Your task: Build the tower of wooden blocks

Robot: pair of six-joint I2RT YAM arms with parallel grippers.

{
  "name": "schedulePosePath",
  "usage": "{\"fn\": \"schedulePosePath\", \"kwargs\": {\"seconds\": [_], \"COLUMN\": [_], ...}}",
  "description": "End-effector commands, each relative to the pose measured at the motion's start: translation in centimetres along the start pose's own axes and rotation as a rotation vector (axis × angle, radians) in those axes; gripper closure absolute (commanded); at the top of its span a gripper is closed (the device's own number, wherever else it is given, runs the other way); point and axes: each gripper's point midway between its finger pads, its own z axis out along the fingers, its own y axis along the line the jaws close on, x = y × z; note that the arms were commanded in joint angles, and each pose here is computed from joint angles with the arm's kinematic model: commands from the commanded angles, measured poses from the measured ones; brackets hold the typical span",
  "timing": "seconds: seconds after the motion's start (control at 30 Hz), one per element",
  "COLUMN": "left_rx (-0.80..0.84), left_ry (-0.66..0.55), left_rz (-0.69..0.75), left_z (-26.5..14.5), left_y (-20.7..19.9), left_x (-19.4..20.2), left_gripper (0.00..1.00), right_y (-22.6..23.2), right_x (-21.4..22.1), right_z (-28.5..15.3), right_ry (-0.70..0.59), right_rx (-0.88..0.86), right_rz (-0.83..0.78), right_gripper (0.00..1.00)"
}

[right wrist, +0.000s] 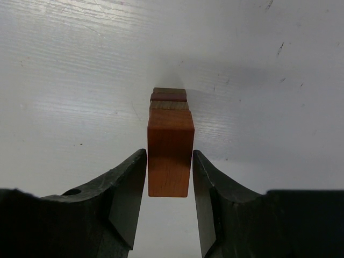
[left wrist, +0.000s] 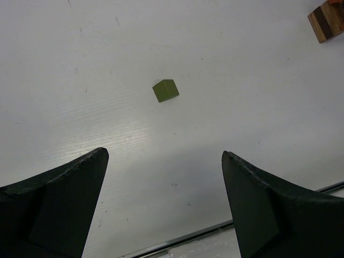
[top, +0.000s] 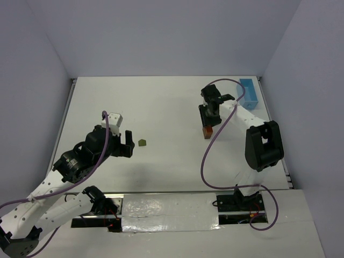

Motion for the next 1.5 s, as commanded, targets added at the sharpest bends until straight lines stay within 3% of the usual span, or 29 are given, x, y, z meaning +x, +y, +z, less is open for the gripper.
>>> {"fn": "schedulePosePath", "kwargs": {"seconds": [0.0,0.43,1.47], "left_rx": [0.025,0.027,0.039], "left_ry": [-0.036,-0.035,-0.042], "left_rz": [0.011,0.014,0.017], "left_z": [-0.13,-0.16,-0.37], "left_y": [-0.5,-0.59,-0.84], "left_x": [-0.89,-0.84,-0.91], "left_gripper": [0.01,0.01,0.01], "right_y": [0.1,0.26,0.3], "right_x": [-0.83,-0.93,-0.76], "right_z": [-0.36,-0.53,-0.39], "right_ry": [-0.012,-0.019,-0.01], "right_rx": [-0.009,-0.019,-0.023], "right_rz": [-0.003,-0.002,-0.001], "right_gripper": [0.52,0.49,0.53]}}
